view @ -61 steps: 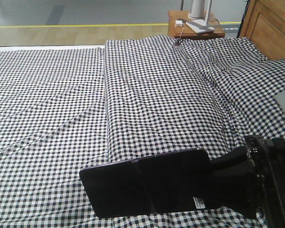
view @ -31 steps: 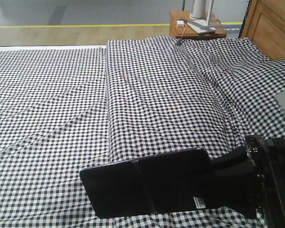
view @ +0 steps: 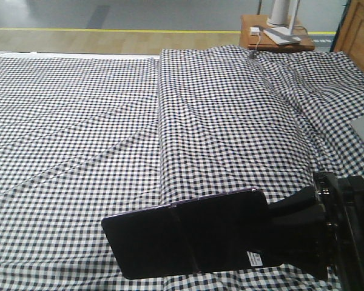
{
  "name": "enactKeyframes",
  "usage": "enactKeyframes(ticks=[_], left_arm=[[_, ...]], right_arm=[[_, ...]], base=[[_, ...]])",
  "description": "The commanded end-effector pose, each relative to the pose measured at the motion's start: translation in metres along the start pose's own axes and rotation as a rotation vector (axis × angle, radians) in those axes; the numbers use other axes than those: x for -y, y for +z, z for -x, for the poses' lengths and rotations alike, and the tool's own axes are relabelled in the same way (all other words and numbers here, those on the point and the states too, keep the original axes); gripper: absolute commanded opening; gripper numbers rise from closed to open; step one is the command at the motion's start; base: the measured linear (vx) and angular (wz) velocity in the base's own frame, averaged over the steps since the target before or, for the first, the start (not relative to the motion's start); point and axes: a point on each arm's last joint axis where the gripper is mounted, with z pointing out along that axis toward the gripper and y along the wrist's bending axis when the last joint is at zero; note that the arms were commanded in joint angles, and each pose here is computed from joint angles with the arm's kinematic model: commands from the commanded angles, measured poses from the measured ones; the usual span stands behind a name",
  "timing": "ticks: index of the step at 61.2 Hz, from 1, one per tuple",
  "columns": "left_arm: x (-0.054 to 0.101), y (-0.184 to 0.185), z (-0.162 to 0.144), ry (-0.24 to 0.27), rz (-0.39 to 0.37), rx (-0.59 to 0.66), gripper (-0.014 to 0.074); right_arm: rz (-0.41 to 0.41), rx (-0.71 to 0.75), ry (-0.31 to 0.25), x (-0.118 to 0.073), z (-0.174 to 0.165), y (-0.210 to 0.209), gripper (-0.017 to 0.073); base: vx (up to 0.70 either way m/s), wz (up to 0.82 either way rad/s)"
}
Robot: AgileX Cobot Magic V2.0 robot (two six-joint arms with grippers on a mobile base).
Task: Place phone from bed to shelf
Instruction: 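Hold the phone in the right gripper while the base turns away from the bed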
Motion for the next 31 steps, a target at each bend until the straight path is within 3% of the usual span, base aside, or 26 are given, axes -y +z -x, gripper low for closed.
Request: enactKeyframes(ticks=[1, 31], left_arm=[[-0.0009, -0.0005, 0.0061, -0.010, 0.010, 0.076, 0.0001], [-0.0009, -0.0005, 0.0061, -0.010, 0.010, 0.076, 0.0001]], right_arm=[[0.091, 0.077, -0.001, -0.0129, 0.0121, -0.0043, -0.0004], [0.091, 0.077, -0.001, -0.0129, 0.0121, -0.0043, -0.0004]], base=[[-0.06, 0.22], [-0.07, 0.30]])
